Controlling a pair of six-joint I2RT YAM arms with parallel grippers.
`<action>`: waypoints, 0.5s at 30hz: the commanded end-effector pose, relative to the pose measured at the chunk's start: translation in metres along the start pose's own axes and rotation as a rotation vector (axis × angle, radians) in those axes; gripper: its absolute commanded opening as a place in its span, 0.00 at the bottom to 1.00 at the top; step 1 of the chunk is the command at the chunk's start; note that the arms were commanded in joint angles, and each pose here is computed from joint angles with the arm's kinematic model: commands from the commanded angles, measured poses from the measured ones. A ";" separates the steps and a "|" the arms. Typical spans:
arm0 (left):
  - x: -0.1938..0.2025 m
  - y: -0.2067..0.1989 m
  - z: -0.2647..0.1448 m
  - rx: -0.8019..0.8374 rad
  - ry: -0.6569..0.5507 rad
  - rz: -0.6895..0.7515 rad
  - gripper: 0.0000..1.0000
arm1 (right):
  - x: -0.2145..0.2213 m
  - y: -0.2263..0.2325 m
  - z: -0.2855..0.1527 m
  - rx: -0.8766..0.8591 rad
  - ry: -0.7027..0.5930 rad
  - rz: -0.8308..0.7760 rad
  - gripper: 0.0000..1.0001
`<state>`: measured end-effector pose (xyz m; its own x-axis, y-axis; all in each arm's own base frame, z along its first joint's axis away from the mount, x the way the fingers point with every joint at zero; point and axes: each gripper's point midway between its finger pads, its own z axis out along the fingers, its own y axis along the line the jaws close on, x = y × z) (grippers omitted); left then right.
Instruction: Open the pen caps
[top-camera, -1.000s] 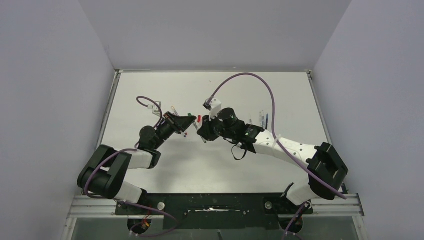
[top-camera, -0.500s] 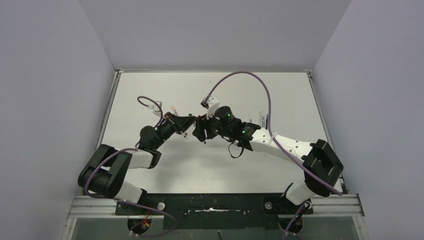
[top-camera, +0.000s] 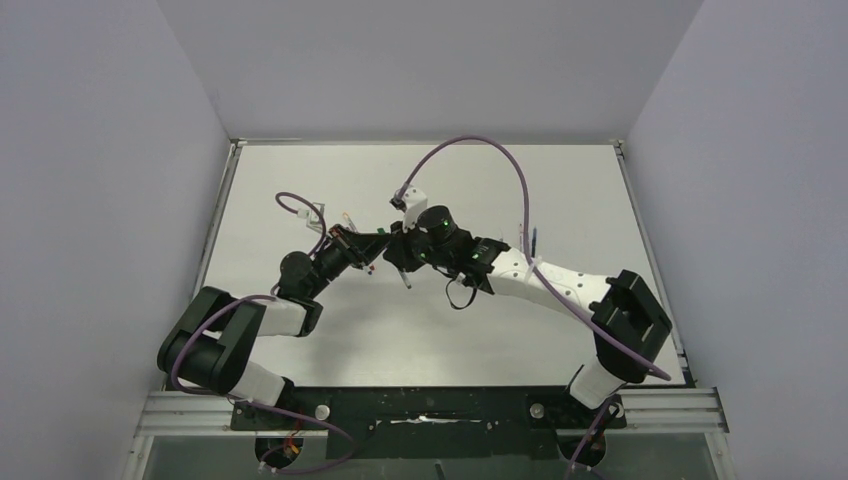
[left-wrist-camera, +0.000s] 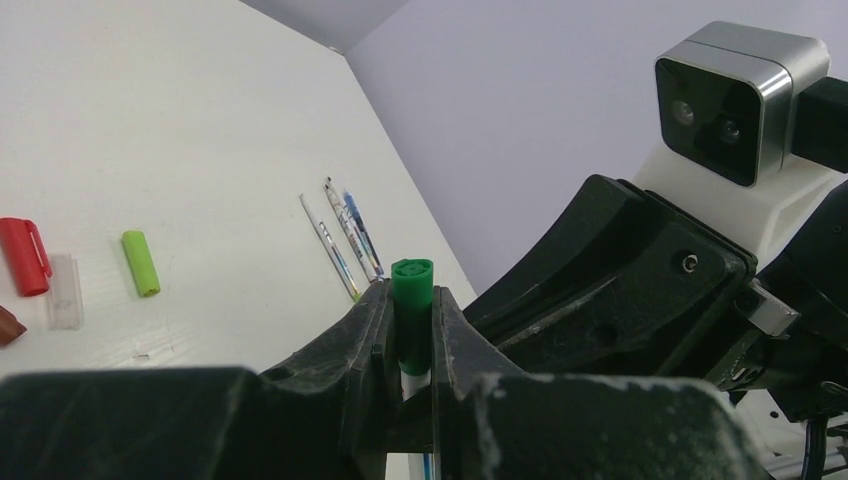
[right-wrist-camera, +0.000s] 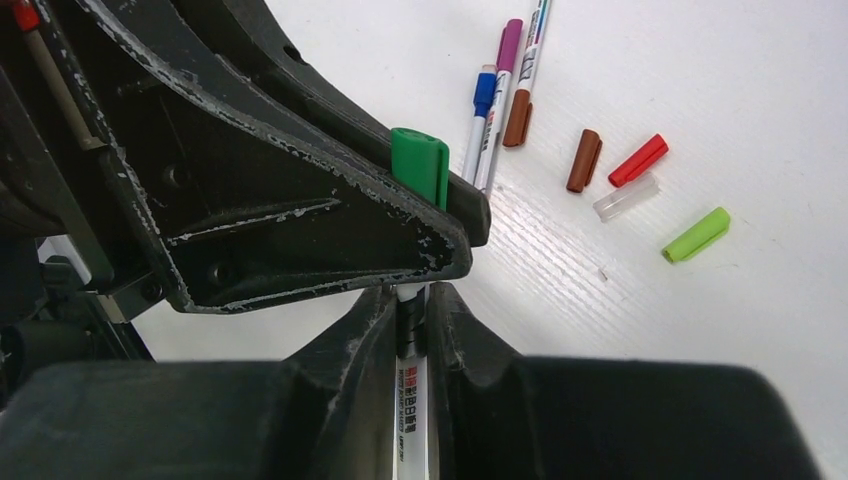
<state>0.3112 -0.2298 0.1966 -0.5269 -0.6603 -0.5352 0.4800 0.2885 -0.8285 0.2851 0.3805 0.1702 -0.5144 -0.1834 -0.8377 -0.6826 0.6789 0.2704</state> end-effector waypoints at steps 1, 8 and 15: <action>-0.019 -0.021 0.005 0.086 -0.053 0.053 0.00 | 0.004 0.006 -0.008 -0.020 -0.021 0.008 0.00; -0.035 -0.018 -0.007 0.077 -0.108 0.052 0.00 | 0.085 0.014 -0.026 -0.042 0.089 0.049 0.00; -0.046 -0.019 -0.015 0.073 -0.156 0.056 0.00 | 0.152 0.043 -0.060 -0.084 0.160 0.081 0.00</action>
<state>0.2613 -0.2428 0.1683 -0.7074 -0.4993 -0.5003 0.4626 0.2081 -0.8618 0.2244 0.3649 0.1389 -0.5183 -0.0601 -0.8531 -0.6629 0.6585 0.3563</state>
